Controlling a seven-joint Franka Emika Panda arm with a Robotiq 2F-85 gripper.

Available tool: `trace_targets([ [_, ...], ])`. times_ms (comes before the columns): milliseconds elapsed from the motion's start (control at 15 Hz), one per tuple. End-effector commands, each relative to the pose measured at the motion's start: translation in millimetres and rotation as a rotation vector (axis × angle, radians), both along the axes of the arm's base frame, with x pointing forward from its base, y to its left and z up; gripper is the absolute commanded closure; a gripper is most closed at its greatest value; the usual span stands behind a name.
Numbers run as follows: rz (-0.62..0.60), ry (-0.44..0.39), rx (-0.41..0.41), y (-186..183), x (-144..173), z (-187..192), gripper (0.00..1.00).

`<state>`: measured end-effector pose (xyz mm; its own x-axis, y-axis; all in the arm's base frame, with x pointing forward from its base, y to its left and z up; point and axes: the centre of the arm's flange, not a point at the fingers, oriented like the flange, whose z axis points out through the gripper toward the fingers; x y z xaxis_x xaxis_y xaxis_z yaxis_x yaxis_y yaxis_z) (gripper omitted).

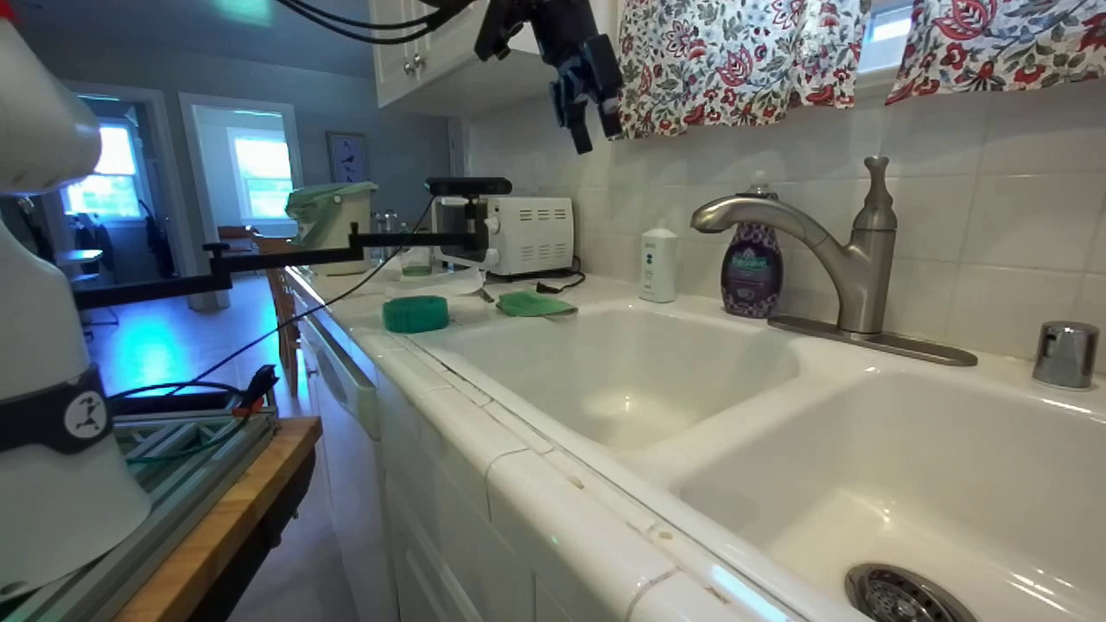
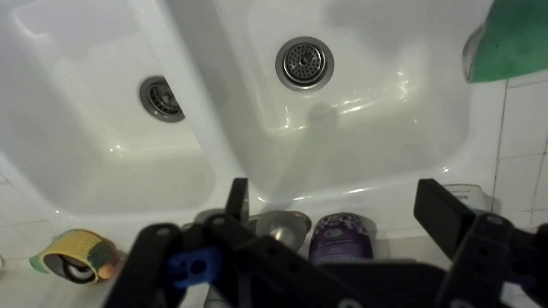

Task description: Push the faucet to the right.

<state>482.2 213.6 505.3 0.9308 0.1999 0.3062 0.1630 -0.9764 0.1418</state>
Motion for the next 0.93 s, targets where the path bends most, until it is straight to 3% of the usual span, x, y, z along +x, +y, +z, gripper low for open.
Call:
trace_targets([
  [0,0.043,-0.011,-0.016,26,50,7,0.0],
  [400,0.11,-0.054,-0.004,67,106,12,0.0],
  [533,0.111,-0.127,-0.013,73,120,14,0.0],
  [600,0.12,-0.087,0.003,62,97,10,0.0],
  [867,0.127,-0.114,-0.005,66,110,10,0.0],
])
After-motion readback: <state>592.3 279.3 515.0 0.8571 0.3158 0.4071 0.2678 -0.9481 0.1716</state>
